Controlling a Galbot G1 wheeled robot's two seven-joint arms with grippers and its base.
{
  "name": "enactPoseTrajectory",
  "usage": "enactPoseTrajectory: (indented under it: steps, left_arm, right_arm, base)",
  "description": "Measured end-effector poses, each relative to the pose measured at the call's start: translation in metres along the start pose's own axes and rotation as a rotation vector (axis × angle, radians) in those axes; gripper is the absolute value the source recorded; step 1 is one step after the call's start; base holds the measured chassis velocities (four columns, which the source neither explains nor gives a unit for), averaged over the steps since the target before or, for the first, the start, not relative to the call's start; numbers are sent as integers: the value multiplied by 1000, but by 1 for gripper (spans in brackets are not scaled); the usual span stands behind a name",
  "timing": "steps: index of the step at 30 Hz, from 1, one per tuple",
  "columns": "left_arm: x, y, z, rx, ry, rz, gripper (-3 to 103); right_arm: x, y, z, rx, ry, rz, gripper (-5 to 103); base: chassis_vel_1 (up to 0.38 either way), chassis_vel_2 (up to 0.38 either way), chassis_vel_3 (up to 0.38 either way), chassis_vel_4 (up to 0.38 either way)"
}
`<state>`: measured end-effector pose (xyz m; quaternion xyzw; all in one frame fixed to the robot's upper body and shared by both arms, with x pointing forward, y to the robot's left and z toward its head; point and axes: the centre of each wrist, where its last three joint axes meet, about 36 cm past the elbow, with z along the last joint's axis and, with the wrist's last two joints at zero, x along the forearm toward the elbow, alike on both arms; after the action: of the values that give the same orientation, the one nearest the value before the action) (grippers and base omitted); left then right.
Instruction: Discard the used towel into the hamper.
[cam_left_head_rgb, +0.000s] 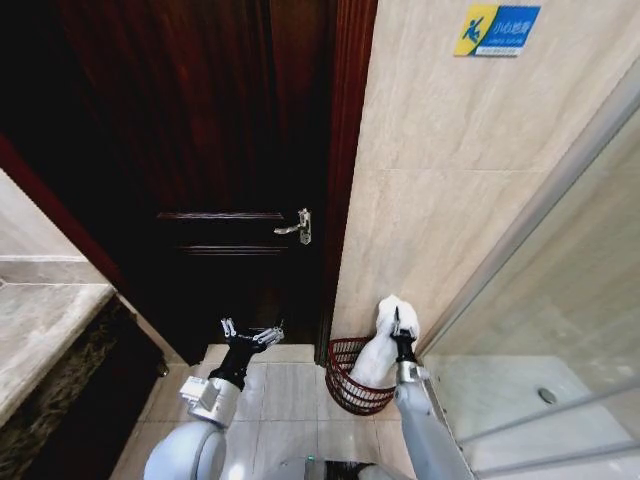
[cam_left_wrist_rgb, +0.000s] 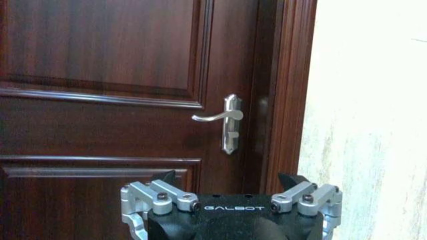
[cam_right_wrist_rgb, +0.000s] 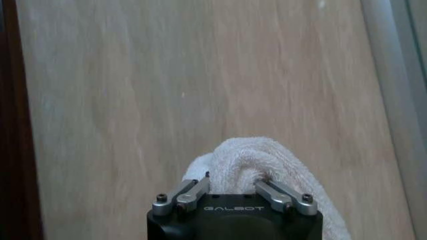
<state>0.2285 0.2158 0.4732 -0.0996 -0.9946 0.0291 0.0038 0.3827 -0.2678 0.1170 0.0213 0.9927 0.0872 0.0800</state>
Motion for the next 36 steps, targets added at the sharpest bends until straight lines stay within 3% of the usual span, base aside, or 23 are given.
enactPoseTrajectory:
  steps: [6, 22, 36]
  left_arm:
    - [0, 0, 0, 0, 0, 0, 100]
    - [0, 0, 0, 0, 0, 0, 100]
    - [0, 0, 0, 0, 0, 0, 100]
  right_arm:
    - [18, -6, 25, -8, 105, 1, 12]
    - [49, -11, 52, -53, 224, 5, 12]
    - [73, -13, 65, -47, 314, -3, 12]
  base:
    - [0, 0, 0, 0]
    - [0, 0, 0, 0]
    - [0, 0, 0, 0]
